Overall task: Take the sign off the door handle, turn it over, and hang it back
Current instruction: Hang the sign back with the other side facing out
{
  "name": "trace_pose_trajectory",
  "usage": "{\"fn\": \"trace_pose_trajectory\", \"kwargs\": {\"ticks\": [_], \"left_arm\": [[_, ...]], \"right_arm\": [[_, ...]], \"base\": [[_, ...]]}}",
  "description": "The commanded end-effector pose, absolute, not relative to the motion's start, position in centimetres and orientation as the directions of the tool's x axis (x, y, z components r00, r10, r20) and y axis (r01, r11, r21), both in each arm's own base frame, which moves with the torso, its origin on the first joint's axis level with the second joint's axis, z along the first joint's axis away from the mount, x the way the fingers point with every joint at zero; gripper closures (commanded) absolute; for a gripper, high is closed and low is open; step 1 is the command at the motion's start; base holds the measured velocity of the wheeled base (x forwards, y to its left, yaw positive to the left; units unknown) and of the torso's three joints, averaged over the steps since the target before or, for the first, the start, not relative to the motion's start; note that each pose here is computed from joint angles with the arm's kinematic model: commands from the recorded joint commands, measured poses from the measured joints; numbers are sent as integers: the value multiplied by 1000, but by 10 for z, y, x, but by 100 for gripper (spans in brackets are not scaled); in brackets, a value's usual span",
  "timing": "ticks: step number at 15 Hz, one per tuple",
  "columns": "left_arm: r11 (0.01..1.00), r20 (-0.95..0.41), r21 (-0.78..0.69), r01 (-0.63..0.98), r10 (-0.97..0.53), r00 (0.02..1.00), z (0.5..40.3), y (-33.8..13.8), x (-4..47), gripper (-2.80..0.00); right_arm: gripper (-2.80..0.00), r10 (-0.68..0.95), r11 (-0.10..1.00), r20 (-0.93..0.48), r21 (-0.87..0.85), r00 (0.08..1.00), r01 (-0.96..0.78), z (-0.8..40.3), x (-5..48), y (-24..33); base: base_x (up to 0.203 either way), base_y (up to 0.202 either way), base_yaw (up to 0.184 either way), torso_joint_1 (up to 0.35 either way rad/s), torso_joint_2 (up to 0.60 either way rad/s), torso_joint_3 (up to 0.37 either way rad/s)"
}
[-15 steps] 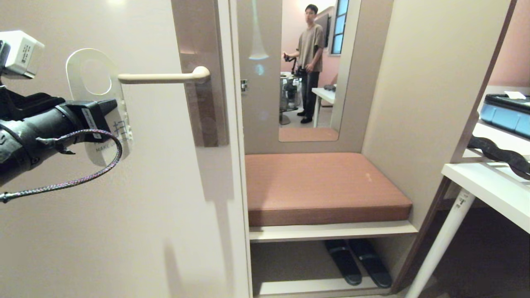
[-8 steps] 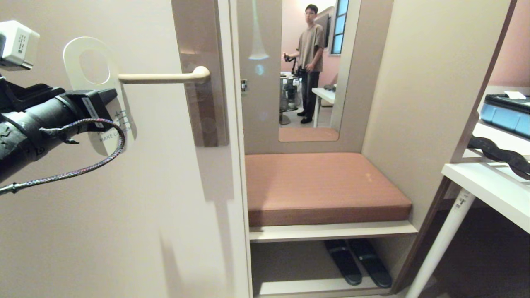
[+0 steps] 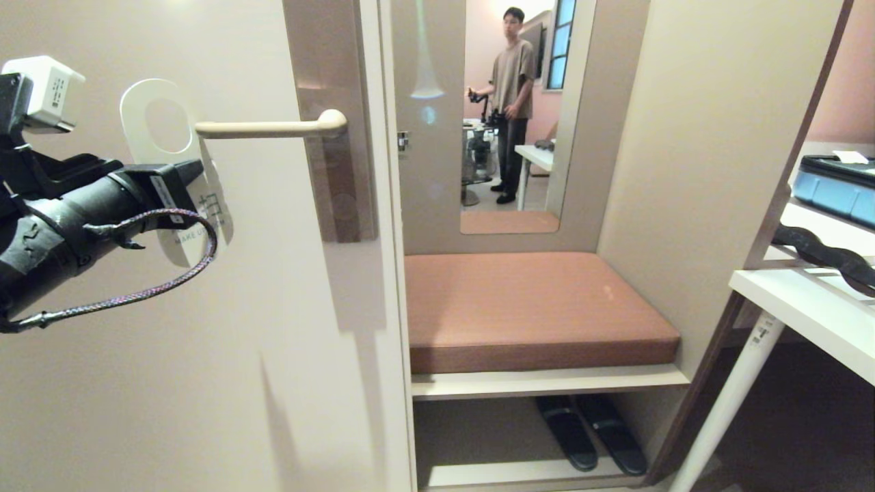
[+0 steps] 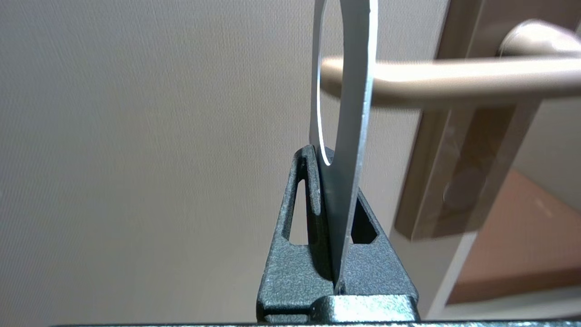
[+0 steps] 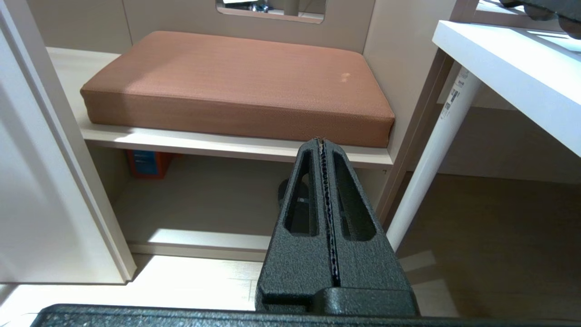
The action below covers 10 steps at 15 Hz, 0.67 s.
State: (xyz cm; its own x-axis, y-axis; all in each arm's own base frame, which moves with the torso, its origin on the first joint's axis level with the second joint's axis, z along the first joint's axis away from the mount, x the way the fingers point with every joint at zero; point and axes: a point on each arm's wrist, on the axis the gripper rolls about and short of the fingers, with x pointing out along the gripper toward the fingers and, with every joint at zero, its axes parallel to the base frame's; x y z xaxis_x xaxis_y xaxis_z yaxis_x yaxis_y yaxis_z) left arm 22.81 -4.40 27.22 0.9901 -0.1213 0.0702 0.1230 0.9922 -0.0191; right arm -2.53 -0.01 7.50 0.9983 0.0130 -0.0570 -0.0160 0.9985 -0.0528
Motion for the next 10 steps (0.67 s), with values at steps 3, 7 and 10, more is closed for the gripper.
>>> {"fn": "trace_pose_trajectory", "kwargs": {"ticks": [3, 7, 10], "left_arm": [[992, 93, -21, 124, -122, 988, 269, -46, 238, 0], [992, 82, -20, 128, -126, 989, 266, -48, 240, 0], [991, 70, -25, 130, -128, 989, 262, -49, 243, 0]], "right_arm": [[0, 14, 998, -57, -53, 998, -17, 75, -25, 0], [0, 14, 998, -57, -53, 998, -17, 75, -25, 0], [0, 14, 998, -57, -53, 998, -17, 75, -25, 0]], "base": [[0, 0, 0, 0, 0, 0], [0, 0, 0, 0, 0, 0], [0, 0, 0, 0, 0, 0]]}}
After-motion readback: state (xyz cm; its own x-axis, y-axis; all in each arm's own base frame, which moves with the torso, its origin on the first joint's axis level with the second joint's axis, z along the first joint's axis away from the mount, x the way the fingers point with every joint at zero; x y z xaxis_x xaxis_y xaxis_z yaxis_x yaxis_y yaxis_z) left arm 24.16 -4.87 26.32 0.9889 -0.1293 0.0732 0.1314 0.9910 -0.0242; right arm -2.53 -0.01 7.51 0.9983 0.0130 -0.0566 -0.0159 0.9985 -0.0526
